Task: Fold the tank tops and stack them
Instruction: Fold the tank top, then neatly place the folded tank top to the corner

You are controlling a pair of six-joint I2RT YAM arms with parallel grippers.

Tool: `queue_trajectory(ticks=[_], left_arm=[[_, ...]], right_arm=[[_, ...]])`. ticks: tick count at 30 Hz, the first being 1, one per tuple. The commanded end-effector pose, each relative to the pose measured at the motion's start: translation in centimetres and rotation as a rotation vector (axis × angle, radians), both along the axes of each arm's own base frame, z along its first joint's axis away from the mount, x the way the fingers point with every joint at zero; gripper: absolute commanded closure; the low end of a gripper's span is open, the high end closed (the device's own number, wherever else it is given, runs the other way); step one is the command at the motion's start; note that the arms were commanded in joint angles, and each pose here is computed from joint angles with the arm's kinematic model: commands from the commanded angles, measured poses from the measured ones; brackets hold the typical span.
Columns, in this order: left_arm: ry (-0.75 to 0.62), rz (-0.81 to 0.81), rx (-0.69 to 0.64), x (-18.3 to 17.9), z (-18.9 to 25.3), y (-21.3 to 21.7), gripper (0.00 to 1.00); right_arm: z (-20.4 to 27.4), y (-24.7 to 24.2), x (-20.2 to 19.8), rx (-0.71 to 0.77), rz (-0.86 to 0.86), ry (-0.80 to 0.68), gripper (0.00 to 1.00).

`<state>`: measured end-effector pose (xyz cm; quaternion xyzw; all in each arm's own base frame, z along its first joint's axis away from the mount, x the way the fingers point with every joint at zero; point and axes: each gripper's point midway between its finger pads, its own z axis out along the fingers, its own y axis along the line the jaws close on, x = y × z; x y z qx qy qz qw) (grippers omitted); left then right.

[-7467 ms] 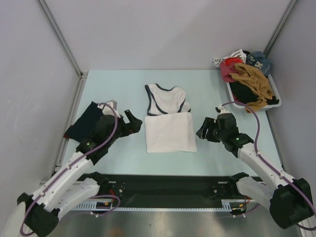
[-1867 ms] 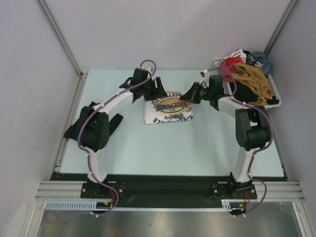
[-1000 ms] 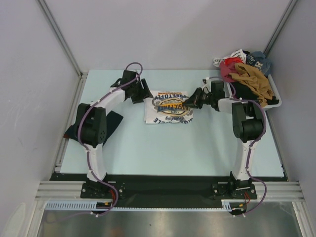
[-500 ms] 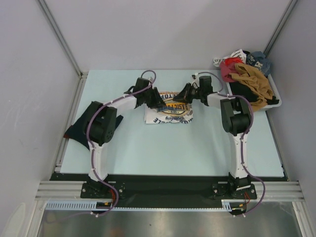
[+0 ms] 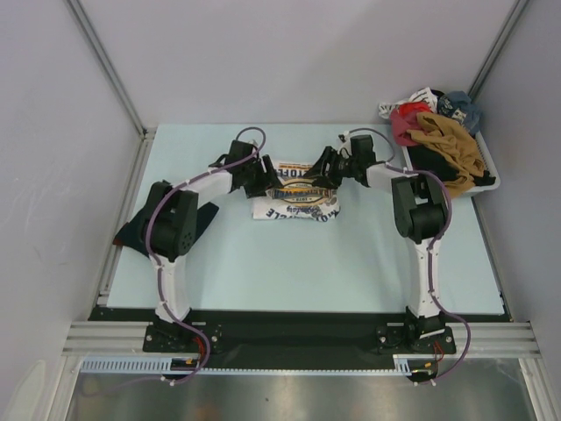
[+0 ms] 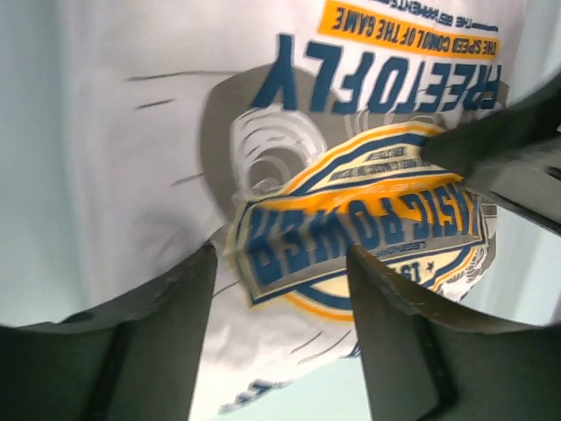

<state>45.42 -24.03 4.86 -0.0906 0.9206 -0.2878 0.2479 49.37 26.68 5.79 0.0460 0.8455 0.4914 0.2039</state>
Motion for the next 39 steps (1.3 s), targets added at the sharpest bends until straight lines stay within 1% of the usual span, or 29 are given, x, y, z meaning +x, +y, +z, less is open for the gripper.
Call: queue_trajectory(ticks=[1, 3, 5, 6, 7, 8, 9, 11, 13, 16, 18, 20, 24, 26, 27, 29, 30, 31, 32, 33, 35, 36, 37, 38, 39], left_arm=[[-0.111, 0.039, 0.161, -0.1, 4.9, 3.2, 0.27], [-0.139, 0.060, 0.208, -0.8, 6.3, 4.2, 0.22], [-0.141, 0.075, 0.255, -1.4, 6.7, 5.3, 0.16], [-0.144, 0.102, 0.295, -1.3, 6.5, 6.1, 0.09], [-0.135, 0.105, 0.313, -1.4, 6.3, 6.5, 0.08], [-0.121, 0.099, 0.330, -1.6, 5.8, 6.6, 0.08], [-0.115, 0.098, 0.339, -1.5, 5.5, 6.7, 0.08], [-0.083, 0.088, 0.360, -1.3, 4.3, 6.7, 0.07], [-0.068, 0.084, 0.369, -1.1, 3.6, 6.6, 0.07], [-0.043, 0.069, 0.371, -0.3, 2.2, 6.1, 0.06], [-0.025, 0.050, 0.361, 0.2, 1.3, 5.5, 0.07], [-0.014, 0.037, 0.355, 0.7, 0.5, 5.0, 0.07], [0.006, 0.008, 0.318, 0.8, -0.7, 3.9, 0.09], [0.019, 0.008, 0.314, 0.7, -1.4, 3.8, 0.15], [0.025, 0.010, 0.315, 0.7, -1.8, 3.8, 0.21], [0.037, 0.011, 0.306, 0.8, -2.6, 3.5, 0.31], [0.043, 0.009, 0.294, 0.8, -2.9, 3.4, 0.37], [0.048, -0.002, 0.275, 0.7, -3.2, 2.9, 0.48], [0.061, -0.003, 0.269, 0.6, -3.7, 2.8, 0.52], [0.064, -0.006, 0.265, 0.5, -3.9, 2.6, 0.61], [0.056, -0.007, 0.262, 0.4, -4.0, 2.6, 0.70], [0.051, -0.005, 0.262, 0.4, -3.9, 2.7, 0.85], [0.035, -0.014, 0.260, 0.4, -3.5, 2.7, 0.87], [0.029, -0.016, 0.257, 0.5, -3.2, 2.7, 0.88], [0.027, -0.022, 0.255, 0.4, -3.0, 2.6, 0.95]], right_arm=[[4.0, -2.0, -0.5, -0.108, -0.008, -0.106, 0.36], [4.4, -3.0, -1.2, -0.153, -0.029, -0.098, 0.31], [5.7, -4.5, -1.1, -0.230, -0.074, -0.138, 0.28], [5.1, -5.3, -1.9, -0.277, -0.085, -0.106, 0.27], [5.5, -6.6, -1.5, -0.346, -0.140, -0.121, 0.26], [5.3, -7.2, -1.6, -0.394, -0.152, -0.128, 0.26], [4.6, -7.9, -2.2, -0.443, -0.165, -0.098, 0.25], [3.8, -9.4, -2.1, -0.544, -0.210, -0.087, 0.24], [2.6, -10.2, -2.5, -0.617, -0.220, -0.063, 0.20], [0.7, -10.2, -2.9, -0.675, -0.195, -0.029, 0.18], [-0.5, -9.9, -2.9, -0.694, -0.178, -0.008, 0.21], [-1.4, -9.2, -3.0, -0.692, -0.162, 0.004, 0.23], [-3.0, -7.7, -2.8, -0.680, -0.128, 0.021, 0.24], [-4.2, -6.8, -2.9, -0.665, -0.108, 0.038, 0.27], [-4.5, -6.5, -3.0, -0.669, -0.102, 0.043, 0.33], [-5.3, -5.9, -2.9, -0.674, -0.095, 0.055, 0.37], [-5.6, -5.4, -2.9, -0.671, -0.087, 0.056, 0.46], [-5.8, -4.8, -3.0, -0.660, -0.076, 0.054, 0.51], [-5.8, -4.3, -2.8, -0.649, -0.074, 0.045, 0.57], [-5.8, -3.7, -3.0, -0.638, -0.062, 0.043, 0.70], [-5.6, -3.1, -3.1, -0.605, -0.055, 0.042, 0.84], [-5.3, -2.8, -2.8, -0.582, -0.063, 0.032, 1.00], [-5.3, -2.3, -3.1, -0.552, -0.047, 0.037, 1.00], [-4.5, -1.8, -2.7, -0.518, -0.049, 0.007, 1.00], [-4.3, -1.5, -2.7, -0.487, -0.053, 0.010, 1.00]])
